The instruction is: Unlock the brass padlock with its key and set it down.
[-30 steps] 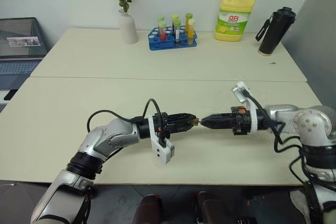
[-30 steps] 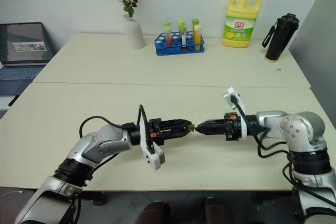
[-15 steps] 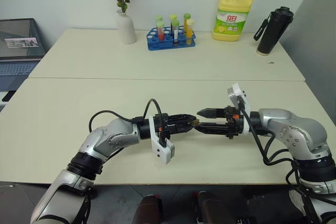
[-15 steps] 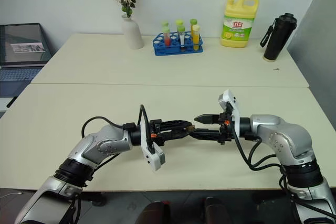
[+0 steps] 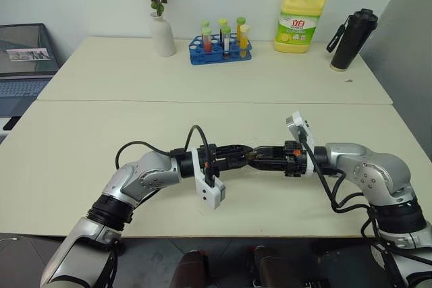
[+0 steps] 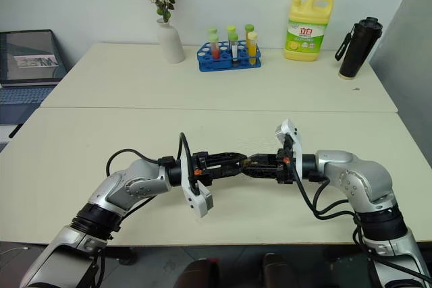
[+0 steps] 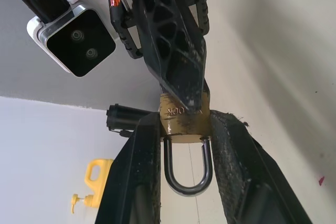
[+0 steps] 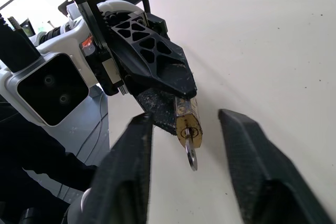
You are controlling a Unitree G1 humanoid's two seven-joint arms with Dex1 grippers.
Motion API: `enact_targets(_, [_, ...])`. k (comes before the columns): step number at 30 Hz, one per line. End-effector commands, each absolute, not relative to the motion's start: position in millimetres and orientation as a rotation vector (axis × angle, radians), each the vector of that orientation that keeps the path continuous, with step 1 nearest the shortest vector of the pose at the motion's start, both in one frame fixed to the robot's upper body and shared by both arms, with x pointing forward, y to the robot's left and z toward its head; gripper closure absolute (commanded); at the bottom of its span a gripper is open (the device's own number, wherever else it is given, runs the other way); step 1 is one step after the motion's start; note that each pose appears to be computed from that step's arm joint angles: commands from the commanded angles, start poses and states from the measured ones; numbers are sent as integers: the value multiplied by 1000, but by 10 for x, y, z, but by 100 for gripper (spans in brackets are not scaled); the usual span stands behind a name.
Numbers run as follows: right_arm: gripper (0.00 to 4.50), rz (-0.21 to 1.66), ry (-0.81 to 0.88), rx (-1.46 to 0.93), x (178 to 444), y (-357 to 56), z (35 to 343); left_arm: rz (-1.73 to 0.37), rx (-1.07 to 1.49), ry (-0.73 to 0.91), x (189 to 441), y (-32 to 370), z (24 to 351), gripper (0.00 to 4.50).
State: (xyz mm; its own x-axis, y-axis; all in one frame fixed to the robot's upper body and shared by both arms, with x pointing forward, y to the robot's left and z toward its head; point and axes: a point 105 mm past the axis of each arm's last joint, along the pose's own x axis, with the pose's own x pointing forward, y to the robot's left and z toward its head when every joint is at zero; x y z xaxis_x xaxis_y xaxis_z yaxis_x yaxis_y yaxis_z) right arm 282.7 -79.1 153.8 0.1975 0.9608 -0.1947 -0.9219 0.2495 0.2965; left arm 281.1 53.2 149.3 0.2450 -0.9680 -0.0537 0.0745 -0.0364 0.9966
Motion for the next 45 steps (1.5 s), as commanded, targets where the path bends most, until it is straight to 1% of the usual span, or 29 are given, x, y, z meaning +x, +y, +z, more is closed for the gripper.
enact_targets(1, [405,1339,331,118,2835,-772,1639,-1076,1281,-999,2779,502,1587,353])
enact_targets(2, [436,1339,331,119,2836,-772,1639,-1078,1282,-998,2776,503,1582,353])
enact_targets(9, [437,1352,327,118,2829,-763,1645,-1085,1285,-995,2765,516,1568,353])
enact_targets(12, [437,1364,320,112,2822,-756,1654,-1135,1260,-978,2723,513,1524,353])
enact_targets(16, [437,1370,313,113,2823,-745,1669,-1133,1226,-975,2714,516,1553,353])
enact_targets(18, [437,1369,312,113,2825,-748,1670,-1129,1199,-971,2708,525,1585,278])
enact_targets(20, [437,1350,310,111,2857,-773,1665,-1159,1181,-952,2665,580,1585,219])
enact_targets(23, [437,1328,309,103,2899,-813,1659,-1197,1163,-874,2638,690,1548,132])
enact_targets(27, [437,1301,302,96,2953,-861,1659,-1220,1062,-777,2575,762,1612,10])
enact_targets(28, [437,1292,300,92,2970,-881,1655,-1217,985,-726,2560,761,1667,1])
enact_targets(30, [437,1282,296,86,2990,-905,1651,-1221,866,-653,2529,754,1746,0])
enact_targets(32, [437,1283,289,61,2994,-919,1647,-1211,759,-592,2531,758,1846,40])
enact_targets(33, [437,1286,285,48,2990,-923,1648,-1186,685,-552,2577,777,1913,61])
enact_targets(34, [437,1290,279,31,2985,-925,1649,-1152,613,-513,2650,810,1984,100])
enact_targets(35, [437,1293,275,21,2981,-925,1649,-1130,566,-484,2697,833,2029,128])
enact_targets(37, [437,1304,253,-6,2969,-908,1671,-1061,474,-416,2885,936,2097,202])
enact_targets(38, [437,1314,237,-19,2955,-891,1694,-1032,439,-382,2985,990,2106,225])
enact_targets(39, [437,1328,222,-24,2936,-872,1723,-1021,412,-354,3064,1026,2098,259])
enact_targets(41, [437,1345,200,-25,2913,-849,1767,-1016,393,-324,3152,1048,2073,324])
enact_targets(43, [437,1355,191,-23,2897,-835,1801,-1052,382,-298,3190,981,2007,384])
enact_targets(45, [437,1359,186,-19,2894,-823,1822,-1130,382,-265,3181,833,1884,447])
